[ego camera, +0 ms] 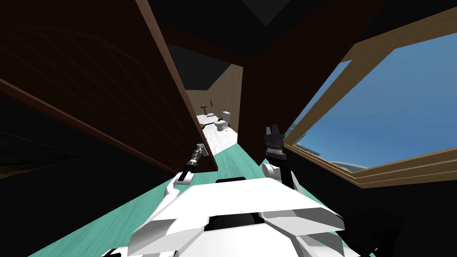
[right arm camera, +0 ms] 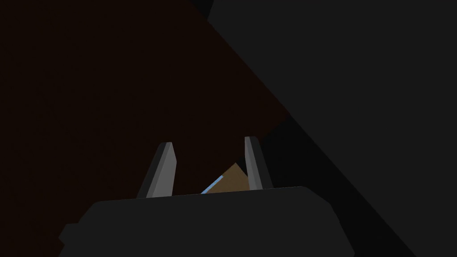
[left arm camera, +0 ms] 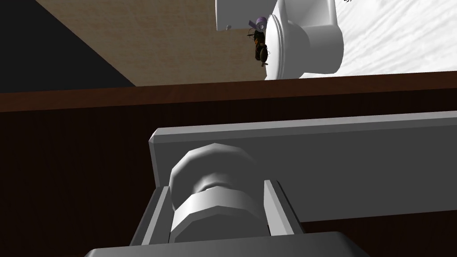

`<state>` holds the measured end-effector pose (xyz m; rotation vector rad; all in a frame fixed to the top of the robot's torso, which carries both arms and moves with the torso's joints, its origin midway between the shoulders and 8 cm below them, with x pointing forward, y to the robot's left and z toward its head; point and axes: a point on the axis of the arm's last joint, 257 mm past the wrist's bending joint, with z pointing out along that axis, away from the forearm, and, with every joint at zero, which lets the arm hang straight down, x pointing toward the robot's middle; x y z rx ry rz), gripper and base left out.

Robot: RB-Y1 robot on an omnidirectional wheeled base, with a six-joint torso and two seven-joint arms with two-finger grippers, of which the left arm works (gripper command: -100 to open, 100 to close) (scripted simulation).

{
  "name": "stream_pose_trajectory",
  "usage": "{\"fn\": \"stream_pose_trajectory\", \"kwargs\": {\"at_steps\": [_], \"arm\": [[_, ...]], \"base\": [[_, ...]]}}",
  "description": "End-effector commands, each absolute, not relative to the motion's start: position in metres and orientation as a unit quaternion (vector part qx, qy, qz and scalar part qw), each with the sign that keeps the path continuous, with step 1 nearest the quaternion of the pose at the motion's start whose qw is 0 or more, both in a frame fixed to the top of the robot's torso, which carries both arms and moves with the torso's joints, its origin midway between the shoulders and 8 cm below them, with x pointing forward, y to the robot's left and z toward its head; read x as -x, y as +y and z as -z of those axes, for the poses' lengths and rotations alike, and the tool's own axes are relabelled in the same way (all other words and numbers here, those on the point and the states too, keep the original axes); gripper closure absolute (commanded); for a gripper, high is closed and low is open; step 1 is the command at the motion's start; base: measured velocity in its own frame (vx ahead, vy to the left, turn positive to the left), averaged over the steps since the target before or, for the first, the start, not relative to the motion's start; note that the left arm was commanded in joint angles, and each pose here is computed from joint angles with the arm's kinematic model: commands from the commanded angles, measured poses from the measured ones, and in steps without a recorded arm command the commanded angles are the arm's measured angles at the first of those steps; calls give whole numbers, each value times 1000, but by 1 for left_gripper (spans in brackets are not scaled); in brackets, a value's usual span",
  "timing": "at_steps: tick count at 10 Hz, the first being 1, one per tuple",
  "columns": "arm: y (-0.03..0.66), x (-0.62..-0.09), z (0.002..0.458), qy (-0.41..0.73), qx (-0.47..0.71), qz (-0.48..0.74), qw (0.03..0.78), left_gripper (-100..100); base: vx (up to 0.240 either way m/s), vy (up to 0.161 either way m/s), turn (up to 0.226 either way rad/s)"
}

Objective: Pull the door open

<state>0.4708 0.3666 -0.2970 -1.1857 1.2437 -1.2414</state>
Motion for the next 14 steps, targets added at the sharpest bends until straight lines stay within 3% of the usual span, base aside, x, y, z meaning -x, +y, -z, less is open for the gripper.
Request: {"fn": "stream_pose_trajectory", "kwargs": {"at_steps": [1, 14], "arm": [[366, -463, 298, 517, 483, 515, 484, 100], [365, -417, 297, 549, 446, 548, 447, 100]], "base": [[-186, 79, -108], [-186, 93, -112]]}}
